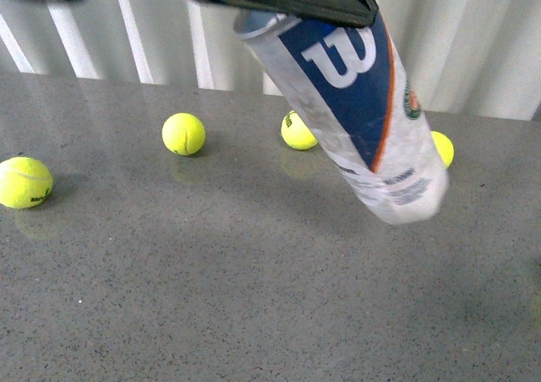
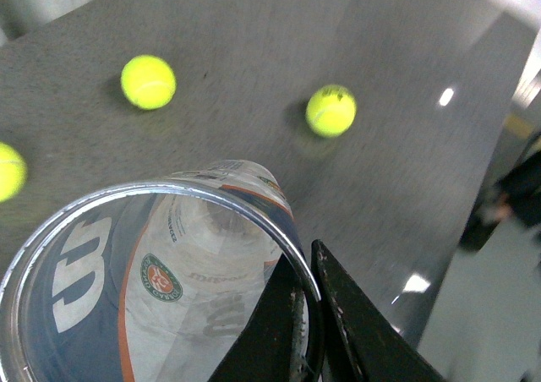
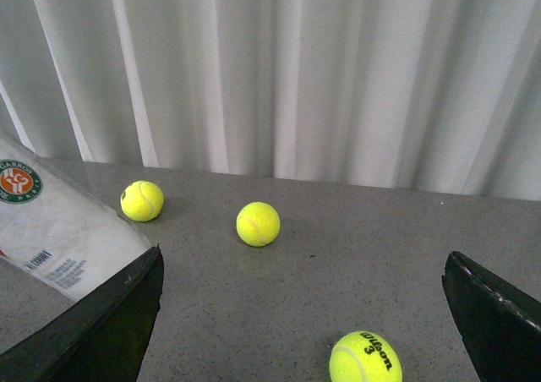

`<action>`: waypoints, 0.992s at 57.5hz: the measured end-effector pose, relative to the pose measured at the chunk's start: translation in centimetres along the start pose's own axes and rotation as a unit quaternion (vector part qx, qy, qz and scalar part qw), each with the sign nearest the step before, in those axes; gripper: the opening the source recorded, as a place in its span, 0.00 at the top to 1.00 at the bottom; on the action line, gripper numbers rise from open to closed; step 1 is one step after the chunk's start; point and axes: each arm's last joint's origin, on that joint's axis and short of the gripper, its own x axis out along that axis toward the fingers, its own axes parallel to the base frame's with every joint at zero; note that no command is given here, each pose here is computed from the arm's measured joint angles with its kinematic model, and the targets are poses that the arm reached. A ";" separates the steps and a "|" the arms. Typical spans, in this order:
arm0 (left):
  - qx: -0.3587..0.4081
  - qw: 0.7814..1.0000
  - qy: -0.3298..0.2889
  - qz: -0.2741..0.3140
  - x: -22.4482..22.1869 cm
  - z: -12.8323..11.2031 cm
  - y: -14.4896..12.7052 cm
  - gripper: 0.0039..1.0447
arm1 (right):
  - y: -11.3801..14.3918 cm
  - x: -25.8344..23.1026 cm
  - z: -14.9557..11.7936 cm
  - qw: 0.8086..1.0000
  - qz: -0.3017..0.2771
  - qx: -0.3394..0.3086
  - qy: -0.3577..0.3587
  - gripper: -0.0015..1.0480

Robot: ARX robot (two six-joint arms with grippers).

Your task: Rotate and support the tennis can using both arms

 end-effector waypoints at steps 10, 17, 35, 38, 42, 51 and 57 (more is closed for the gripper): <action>0.218 0.943 0.252 -0.021 1.8 3.1 1.9 0.97 | 0.0 0.0 0.0 1.000 0.000 0.000 0.000 0.07; 0.287 0.906 0.308 -0.037 3.4 4.3 2.9 0.97 | 0.0 0.0 0.0 1.000 0.000 0.000 0.000 0.07; 0.324 0.884 0.331 -0.056 7.4 5.5 4.5 0.97 | 0.0 0.0 0.0 1.000 0.000 0.000 0.000 0.07; 0.323 0.882 0.339 -0.058 7.9 5.2 4.7 0.97 | 0.0 0.0 0.0 1.000 0.000 0.000 0.000 0.07; 0.318 0.881 0.345 -0.064 8.6 4.7 5.1 0.97 | 0.0 0.0 0.0 1.000 0.000 0.000 0.000 0.07; 0.294 0.888 0.343 -0.086 9.5 3.9 5.5 0.97 | 0.0 0.0 0.0 1.000 0.000 0.000 0.000 0.07; 0.287 0.889 0.344 -0.088 9.8 3.7 5.7 0.97 | 0.0 0.0 0.0 1.000 0.000 0.000 0.000 0.07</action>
